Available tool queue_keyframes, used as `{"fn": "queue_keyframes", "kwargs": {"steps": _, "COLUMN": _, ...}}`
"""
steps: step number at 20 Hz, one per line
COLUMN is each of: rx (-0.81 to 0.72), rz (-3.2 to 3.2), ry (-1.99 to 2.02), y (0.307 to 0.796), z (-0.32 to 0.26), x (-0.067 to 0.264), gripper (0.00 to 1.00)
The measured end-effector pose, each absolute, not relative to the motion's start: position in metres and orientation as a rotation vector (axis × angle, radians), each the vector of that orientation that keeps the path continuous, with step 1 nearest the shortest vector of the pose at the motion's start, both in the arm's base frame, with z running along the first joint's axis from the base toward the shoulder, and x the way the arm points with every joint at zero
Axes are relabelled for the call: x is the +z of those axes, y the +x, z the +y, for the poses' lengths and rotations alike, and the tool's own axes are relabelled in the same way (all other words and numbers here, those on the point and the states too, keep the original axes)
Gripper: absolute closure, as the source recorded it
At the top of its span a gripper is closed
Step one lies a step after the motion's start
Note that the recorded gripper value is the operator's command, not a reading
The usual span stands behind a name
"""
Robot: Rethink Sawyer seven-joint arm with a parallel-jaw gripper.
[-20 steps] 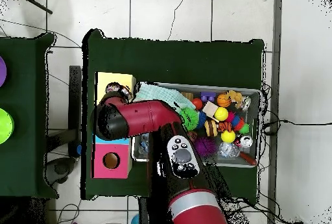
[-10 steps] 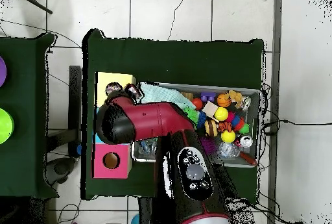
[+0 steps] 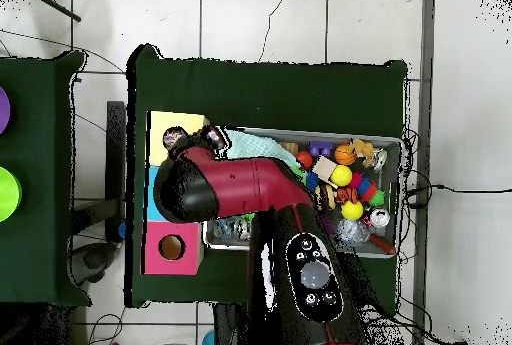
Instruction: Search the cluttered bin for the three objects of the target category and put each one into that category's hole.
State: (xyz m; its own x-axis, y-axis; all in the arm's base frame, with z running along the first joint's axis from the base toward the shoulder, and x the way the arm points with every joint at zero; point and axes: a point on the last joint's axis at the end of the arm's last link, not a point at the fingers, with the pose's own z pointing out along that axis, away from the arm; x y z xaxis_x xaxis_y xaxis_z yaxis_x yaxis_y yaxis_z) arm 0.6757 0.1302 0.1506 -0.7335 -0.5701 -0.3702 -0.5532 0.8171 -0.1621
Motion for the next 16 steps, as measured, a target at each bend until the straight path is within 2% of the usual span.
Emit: {"fn": "queue_keyframes", "kwargs": {"steps": 16, "rx": -0.053, "rz": 2.601, "ry": -0.826, "y": 0.6766, "z": 0.1272, "x": 0.15, "gripper": 1.0}}
